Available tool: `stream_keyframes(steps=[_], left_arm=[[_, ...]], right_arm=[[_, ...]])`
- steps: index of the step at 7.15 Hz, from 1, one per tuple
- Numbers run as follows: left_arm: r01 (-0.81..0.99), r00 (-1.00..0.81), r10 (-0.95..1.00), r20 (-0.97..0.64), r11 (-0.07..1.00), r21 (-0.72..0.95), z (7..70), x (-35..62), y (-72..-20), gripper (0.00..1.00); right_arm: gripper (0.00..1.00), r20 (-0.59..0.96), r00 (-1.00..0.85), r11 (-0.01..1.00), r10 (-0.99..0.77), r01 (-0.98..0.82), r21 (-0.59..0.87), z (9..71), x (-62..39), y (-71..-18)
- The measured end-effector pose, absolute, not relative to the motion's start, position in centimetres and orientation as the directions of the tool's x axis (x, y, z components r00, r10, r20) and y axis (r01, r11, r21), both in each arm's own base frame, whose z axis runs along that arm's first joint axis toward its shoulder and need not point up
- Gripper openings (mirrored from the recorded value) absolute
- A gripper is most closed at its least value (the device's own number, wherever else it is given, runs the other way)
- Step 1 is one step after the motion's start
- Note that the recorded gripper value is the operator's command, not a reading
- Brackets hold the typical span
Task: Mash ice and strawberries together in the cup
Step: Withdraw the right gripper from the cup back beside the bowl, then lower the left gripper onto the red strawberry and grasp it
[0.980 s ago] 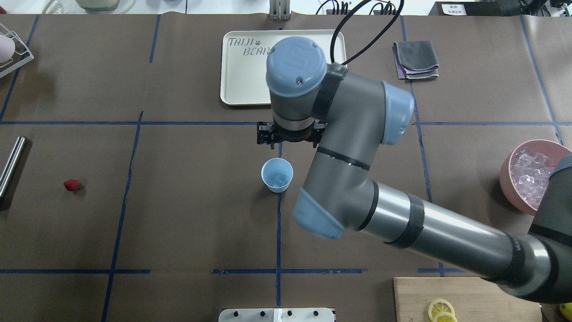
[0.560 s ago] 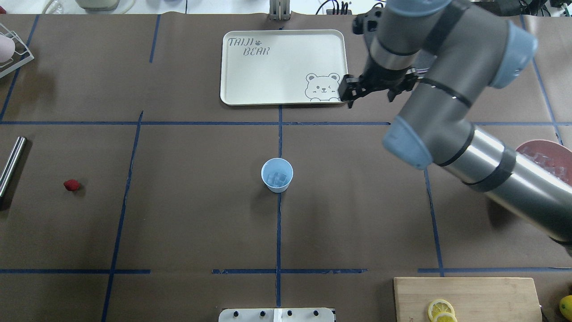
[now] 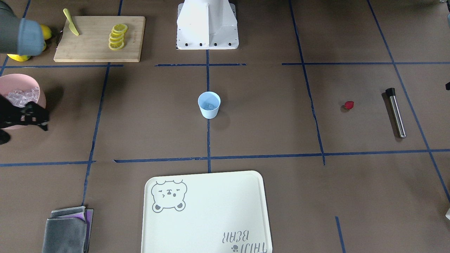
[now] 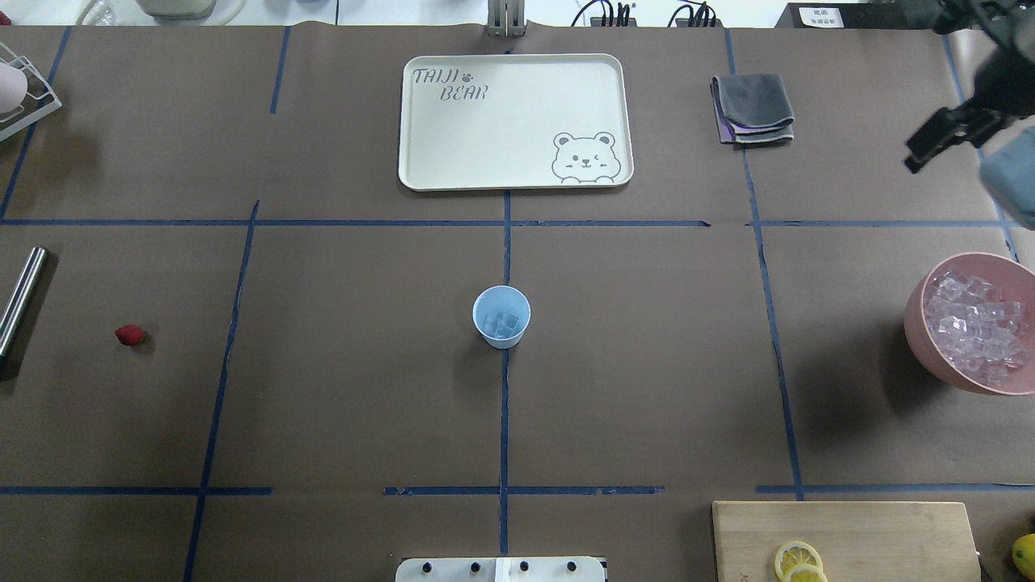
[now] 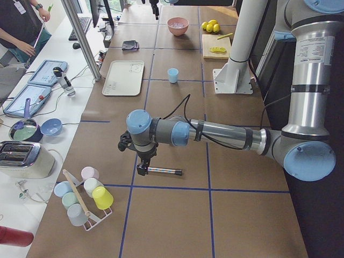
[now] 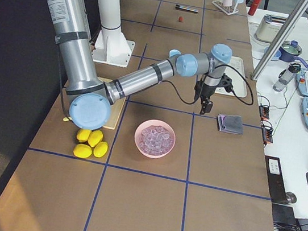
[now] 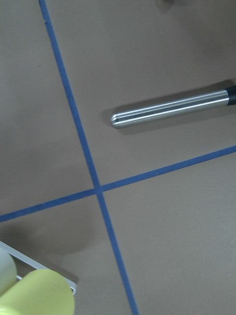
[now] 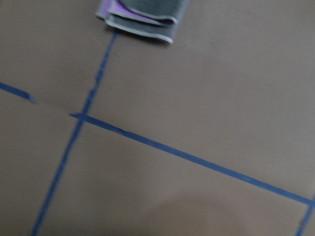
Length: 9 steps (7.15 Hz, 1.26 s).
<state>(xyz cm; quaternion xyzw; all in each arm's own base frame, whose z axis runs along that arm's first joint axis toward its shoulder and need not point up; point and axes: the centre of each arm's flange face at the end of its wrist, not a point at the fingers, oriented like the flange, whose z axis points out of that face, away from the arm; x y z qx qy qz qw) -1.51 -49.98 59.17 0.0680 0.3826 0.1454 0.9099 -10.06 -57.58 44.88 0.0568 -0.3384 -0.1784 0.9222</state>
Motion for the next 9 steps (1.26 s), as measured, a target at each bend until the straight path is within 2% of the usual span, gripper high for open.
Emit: stream_keyframes(steps=[2,4,6,9], left_arm=[[-0.214,0.661,0.339,-0.67,0.94,0.265,58.2,-1.4,-50.4,1.0],[-0.229,0.651,0.388,-0.653,0.92,0.319,56.7,-0.3,-50.8,1.0],[-0.2,0.654,0.356,-0.667,0.932,0.301,55.9,1.1,-50.8,1.0],[-0.051,0.654,0.2,-0.729,0.974,0.221,55.3,7.4,-48.5,1.0]], right_arm=[[0.99,0.611,0.731,0.952,-0.305,0.256,0.169,54.2,1.1,-52.9],[0.99,0.636,0.748,0.979,-0.189,0.19,0.067,60.8,6.2,-46.9],[0.99,0.656,0.741,0.986,-0.143,0.164,0.029,63.5,7.4,-43.3],[0.99,0.665,0.735,0.988,-0.134,0.152,0.031,63.9,7.7,-42.2]])
